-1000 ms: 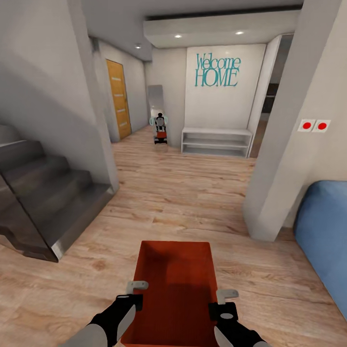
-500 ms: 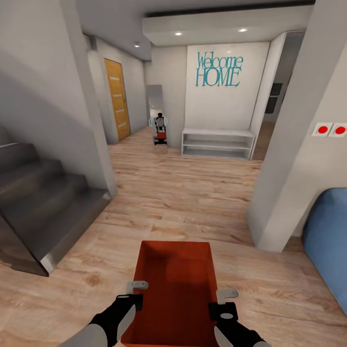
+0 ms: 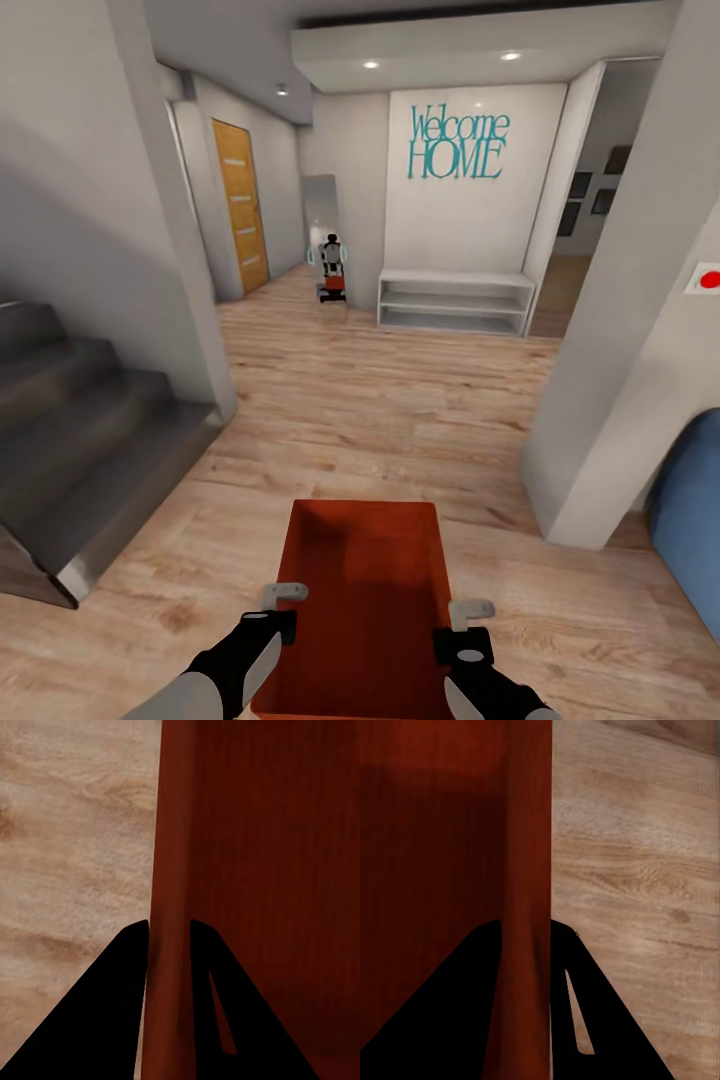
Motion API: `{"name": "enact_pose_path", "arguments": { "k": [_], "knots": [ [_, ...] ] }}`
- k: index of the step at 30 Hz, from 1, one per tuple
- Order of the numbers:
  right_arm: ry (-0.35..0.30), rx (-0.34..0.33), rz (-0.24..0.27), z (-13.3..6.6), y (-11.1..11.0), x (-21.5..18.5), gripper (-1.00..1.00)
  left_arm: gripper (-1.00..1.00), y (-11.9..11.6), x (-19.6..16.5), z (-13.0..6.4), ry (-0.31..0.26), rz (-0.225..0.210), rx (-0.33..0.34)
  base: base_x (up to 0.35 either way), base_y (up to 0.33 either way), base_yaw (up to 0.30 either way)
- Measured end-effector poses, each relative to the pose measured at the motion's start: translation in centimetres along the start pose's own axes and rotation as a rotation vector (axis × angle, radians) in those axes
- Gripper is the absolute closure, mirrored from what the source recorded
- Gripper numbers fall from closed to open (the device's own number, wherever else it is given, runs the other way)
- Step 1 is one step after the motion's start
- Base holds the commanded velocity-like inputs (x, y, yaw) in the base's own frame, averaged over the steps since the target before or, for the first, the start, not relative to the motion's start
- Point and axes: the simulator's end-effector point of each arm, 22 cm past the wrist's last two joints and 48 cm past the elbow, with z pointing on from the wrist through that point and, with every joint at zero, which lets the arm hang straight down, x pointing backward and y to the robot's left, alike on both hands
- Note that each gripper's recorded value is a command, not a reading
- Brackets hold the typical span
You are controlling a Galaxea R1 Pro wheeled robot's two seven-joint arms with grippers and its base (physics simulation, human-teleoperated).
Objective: Move the two storage containers from the living room to the garage. In the garage, place one container on the floor and stack the other container on top of it (either order is fine).
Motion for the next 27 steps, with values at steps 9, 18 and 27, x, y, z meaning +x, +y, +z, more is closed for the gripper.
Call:
{"name": "enact_pose_path", "arguments": {
  "k": [9, 18, 27],
  "knots": [
    [0.0, 0.0, 0.0, 0.0, 0.01, 0.02, 1.0, 1.0, 0.01, 0.0, 0.0, 0.0, 0.0, 0.0, 0.322, 0.0, 0.0],
    [0.0, 0.0, 0.0, 0.0, 0.0, 0.01, 1.0, 1.0, 0.0, 0.0, 0.0, 0.0, 0.0, 0.0, 0.322, 0.0, 0.0],
    [-0.001, 0.0, 0.0, 0.0, -0.02, -0.03, 1.0, 1.0, -0.01, -0.03, 0.0, -0.001, 0.0, 0.0, 0.322, 0.0, 0.0]
  ]
}}
